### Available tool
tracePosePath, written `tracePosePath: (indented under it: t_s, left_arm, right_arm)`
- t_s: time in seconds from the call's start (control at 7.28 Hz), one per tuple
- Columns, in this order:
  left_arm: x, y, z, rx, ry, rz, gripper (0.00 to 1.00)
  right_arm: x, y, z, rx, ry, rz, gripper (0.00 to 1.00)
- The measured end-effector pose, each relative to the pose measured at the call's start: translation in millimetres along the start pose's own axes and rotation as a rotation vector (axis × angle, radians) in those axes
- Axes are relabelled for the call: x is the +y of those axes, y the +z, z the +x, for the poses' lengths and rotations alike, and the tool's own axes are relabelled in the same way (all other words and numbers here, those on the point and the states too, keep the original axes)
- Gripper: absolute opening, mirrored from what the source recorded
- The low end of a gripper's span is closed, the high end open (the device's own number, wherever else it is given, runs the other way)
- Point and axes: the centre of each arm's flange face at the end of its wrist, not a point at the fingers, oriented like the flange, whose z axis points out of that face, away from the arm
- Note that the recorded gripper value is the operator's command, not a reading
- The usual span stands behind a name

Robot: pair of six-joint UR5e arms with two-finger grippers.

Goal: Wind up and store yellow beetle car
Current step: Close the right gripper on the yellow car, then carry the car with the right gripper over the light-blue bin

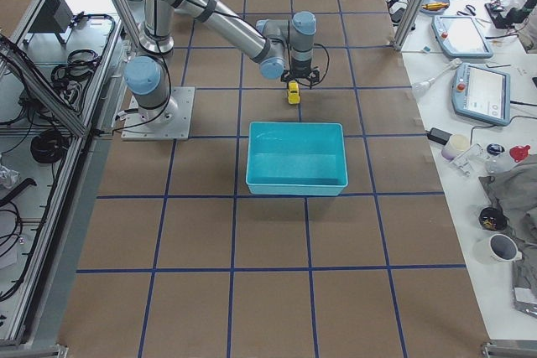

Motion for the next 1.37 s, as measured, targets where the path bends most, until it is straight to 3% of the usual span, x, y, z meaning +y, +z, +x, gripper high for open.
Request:
tracePosePath:
  t_s: [0.14,0.27,0.55,0.82,1.1,1.37]
  left_arm:
    - [0.1,-0.5,-0.1,0.0,-0.001,0.002,1.0]
    - [0.3,-1.1,-0.3,0.0,-0.001,0.003,1.0]
    - [0.7,-1.3,-0.4,-0.002,0.0,0.003,1.0]
    - [0.8,-1.1,-0.6,-0.002,0.0,0.003,1.0]
    - [0.9,-1.0,-0.8,-0.003,0.0,0.002,1.0]
    - [1.0,-1.0,-0.8,-0.003,0.0,0.002,1.0]
  right_arm:
    - [0.0,2.4,-1.2,-0.006,-0.001,0.0,0.25]
    - [0.0,4.6,-3.0,-0.012,-0.006,-0.001,0.0]
    - [1.0,4.0,-3.3,-0.011,-0.02,-0.009,0.0]
    - [5.8,-8.0,2.0,0.01,-0.021,-0.049,0.0]
    - [15.0,-47.3,14.3,0.047,-0.006,-0.084,0.0]
    - [44.1,-102.8,24.1,0.041,0.041,-0.097,0.0]
